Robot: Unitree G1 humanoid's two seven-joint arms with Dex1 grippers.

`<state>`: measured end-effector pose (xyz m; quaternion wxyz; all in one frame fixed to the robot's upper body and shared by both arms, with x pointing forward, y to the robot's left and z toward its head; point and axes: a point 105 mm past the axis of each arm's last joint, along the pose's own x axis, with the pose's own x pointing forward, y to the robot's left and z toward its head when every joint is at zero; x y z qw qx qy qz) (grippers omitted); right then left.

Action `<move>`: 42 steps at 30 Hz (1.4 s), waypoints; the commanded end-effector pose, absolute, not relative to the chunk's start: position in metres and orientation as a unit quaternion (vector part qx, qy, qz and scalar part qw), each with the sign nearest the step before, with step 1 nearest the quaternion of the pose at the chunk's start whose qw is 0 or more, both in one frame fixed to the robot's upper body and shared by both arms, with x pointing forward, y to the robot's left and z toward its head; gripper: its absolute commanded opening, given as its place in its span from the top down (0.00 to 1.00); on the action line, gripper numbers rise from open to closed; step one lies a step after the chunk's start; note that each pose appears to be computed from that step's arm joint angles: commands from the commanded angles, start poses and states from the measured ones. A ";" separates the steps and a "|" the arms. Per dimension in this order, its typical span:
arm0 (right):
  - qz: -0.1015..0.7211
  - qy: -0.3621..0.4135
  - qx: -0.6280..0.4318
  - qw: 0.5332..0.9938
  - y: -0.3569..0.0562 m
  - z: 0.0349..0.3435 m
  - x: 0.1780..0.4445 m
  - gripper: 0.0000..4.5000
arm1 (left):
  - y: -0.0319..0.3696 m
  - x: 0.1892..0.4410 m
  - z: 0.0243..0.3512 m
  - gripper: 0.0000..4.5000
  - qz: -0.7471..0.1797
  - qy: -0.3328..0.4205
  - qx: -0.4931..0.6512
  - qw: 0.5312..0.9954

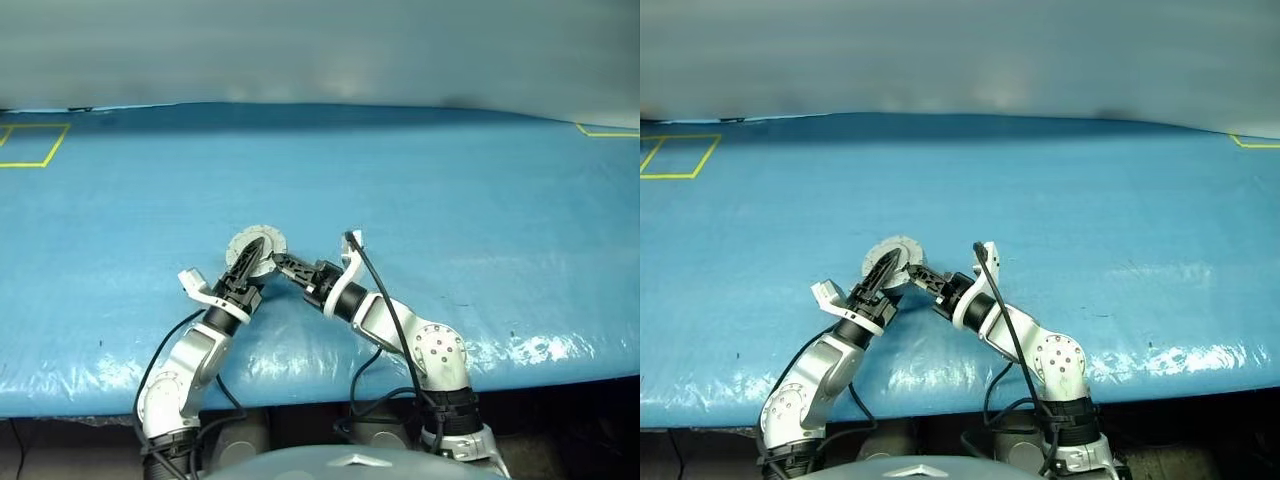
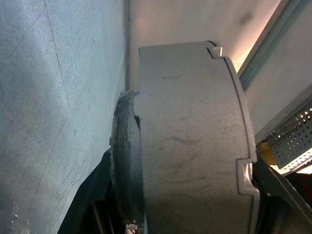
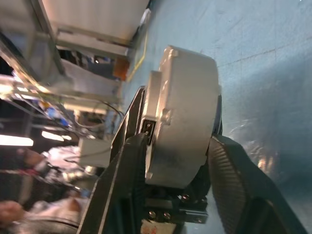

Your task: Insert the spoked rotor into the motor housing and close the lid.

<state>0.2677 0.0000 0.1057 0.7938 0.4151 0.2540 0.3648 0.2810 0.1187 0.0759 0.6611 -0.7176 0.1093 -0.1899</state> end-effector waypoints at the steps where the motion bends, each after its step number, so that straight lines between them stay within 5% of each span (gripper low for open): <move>1: 0.404 0.202 0.321 0.833 0.001 0.118 0.261 0.30 | 0.126 0.295 0.099 0.46 -0.209 0.075 -0.700 0.679; 5: 0.407 0.153 0.294 0.851 -0.007 0.124 0.260 0.01 | 0.136 0.316 0.101 0.46 -0.188 0.065 -0.688 0.698; 24: 0.301 -0.023 -0.083 0.950 -0.029 0.101 0.269 0.00 | 0.127 0.447 0.118 0.46 -0.132 0.084 -0.617 0.772; 38: 0.269 -0.004 -0.101 0.958 -0.040 0.083 0.269 0.00 | 0.130 0.459 0.087 0.46 -0.037 0.166 -0.532 0.830; 42: 0.261 0.004 -0.089 0.961 -0.040 0.081 0.269 0.00 | 0.141 0.453 0.072 0.16 -0.013 0.195 -0.522 0.830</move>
